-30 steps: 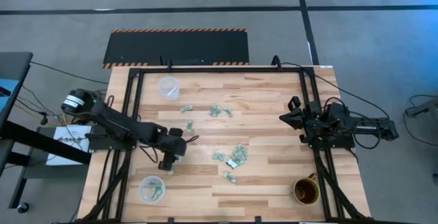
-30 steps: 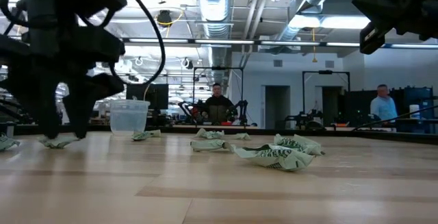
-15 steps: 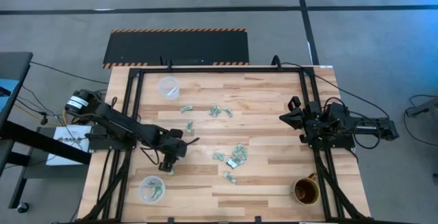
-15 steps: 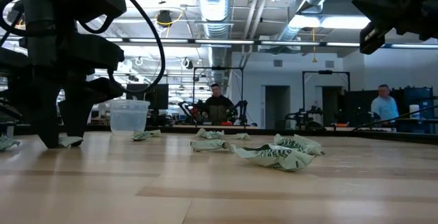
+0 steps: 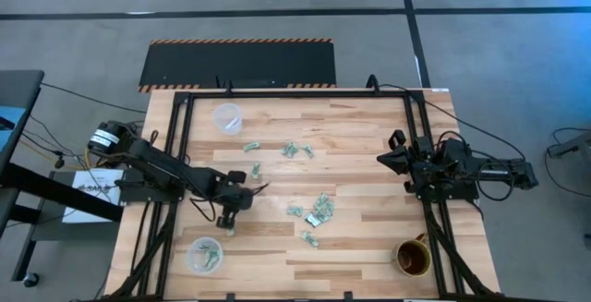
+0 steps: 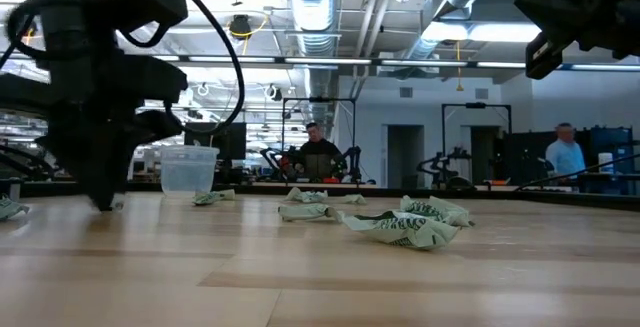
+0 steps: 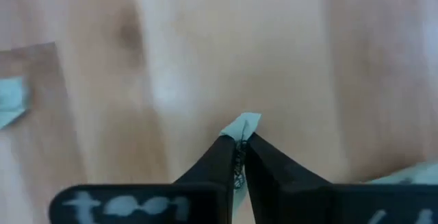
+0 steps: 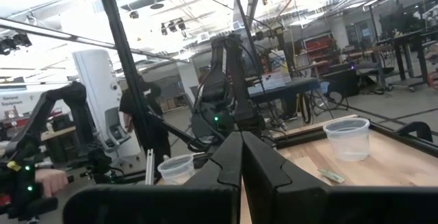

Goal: Pick and place Stevia / Truvia into bins
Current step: Put the stevia packet into the bottom transparent container

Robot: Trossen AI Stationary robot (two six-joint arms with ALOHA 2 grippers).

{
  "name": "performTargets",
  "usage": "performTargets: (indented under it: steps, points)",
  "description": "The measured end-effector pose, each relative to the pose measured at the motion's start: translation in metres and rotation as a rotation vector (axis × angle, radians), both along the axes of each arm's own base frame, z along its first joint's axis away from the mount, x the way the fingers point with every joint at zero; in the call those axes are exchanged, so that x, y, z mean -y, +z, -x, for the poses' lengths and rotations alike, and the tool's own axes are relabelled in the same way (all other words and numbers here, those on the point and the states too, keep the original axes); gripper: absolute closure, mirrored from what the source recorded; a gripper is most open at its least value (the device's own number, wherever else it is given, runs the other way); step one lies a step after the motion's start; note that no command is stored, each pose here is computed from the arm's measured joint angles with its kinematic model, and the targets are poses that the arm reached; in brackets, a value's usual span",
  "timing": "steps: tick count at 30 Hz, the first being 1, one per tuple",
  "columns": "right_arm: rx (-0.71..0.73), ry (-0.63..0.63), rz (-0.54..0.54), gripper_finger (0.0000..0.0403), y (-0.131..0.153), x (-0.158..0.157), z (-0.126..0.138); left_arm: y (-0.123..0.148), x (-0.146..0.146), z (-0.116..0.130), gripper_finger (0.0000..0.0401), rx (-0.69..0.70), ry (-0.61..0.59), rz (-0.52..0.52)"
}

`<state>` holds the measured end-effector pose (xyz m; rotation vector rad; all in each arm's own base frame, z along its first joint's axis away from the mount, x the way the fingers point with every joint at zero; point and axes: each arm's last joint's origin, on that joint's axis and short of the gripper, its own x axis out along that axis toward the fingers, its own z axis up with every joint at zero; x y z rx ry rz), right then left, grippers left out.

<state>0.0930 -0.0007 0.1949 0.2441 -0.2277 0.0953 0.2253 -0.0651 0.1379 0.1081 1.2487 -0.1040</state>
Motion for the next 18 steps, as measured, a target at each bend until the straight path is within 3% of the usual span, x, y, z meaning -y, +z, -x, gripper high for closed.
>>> performTargets:
  steps: [9,15,18]
  points:
    - [0.0,0.0,0.0,0.0403,0.0,0.0,0.0,0.078,0.011,-0.009,0.0399,0.092,0.058,-0.004]
    - [-0.001,0.0,0.0,0.0403,0.0,0.0,0.0,0.13,0.035,0.009,0.04,0.19,0.115,0.146]
    - [0.0,0.0,0.0,0.0403,0.0,0.0,0.0,0.141,0.05,0.027,0.04,0.208,0.158,0.237]
